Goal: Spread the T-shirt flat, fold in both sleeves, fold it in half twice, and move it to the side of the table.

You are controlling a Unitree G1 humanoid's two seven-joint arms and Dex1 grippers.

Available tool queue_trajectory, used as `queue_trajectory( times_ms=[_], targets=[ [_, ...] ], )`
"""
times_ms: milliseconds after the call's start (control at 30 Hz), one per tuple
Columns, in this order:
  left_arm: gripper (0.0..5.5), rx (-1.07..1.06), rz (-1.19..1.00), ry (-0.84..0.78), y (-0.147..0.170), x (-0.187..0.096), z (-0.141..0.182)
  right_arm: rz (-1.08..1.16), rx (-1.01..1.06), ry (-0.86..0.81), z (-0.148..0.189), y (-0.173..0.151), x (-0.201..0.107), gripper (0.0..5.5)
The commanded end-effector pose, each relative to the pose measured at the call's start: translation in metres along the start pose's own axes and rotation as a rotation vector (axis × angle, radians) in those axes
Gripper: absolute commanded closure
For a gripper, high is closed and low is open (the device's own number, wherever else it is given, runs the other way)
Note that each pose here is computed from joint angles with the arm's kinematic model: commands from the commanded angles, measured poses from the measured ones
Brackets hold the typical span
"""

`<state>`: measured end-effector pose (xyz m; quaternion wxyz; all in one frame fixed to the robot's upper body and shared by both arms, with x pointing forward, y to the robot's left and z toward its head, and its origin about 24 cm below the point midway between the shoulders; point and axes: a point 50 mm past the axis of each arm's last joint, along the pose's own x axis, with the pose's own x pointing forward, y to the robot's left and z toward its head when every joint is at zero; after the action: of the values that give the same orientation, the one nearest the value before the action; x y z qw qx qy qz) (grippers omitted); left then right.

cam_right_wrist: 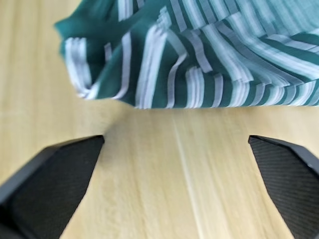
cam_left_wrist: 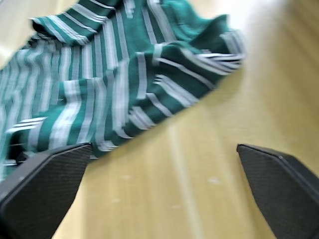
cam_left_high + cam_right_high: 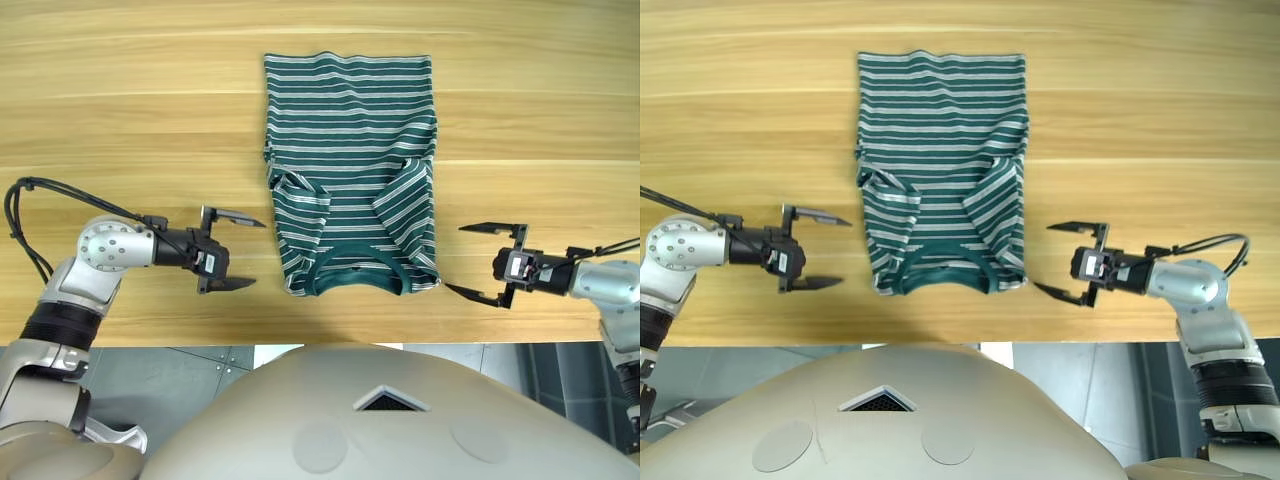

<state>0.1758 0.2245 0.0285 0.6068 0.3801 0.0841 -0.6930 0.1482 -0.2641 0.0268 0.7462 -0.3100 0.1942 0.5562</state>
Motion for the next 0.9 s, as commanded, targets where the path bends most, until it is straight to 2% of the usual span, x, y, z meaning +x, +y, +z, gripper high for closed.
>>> queue_trajectory(
  times_ms=[33,267,433,667,900],
  targets=[
    [0.10,-0.004,-0.084,-0.012,-0.016,0.012,0.001,0.075,0.013,0.047,-0.009,0.012,0.008,0.13],
    [0.10,0.001,-0.074,-0.082,-0.015,0.025,0.005,0.124,0.014,0.018,-0.005,0.018,0.018,0.13],
    [0.10,-0.016,-0.080,-0.125,-0.017,0.033,0.004,0.145,-0.011,-0.026,0.004,0.019,0.020,1.05],
    [1.35,-0.023,-0.087,-0.135,-0.016,0.040,0.002,0.159,-0.030,-0.079,0.013,0.017,0.026,2.46],
    [2.38,-0.043,-0.095,-0.137,-0.013,0.044,-0.001,0.154,-0.041,-0.105,0.019,0.012,0.033,3.55]
  ],
)
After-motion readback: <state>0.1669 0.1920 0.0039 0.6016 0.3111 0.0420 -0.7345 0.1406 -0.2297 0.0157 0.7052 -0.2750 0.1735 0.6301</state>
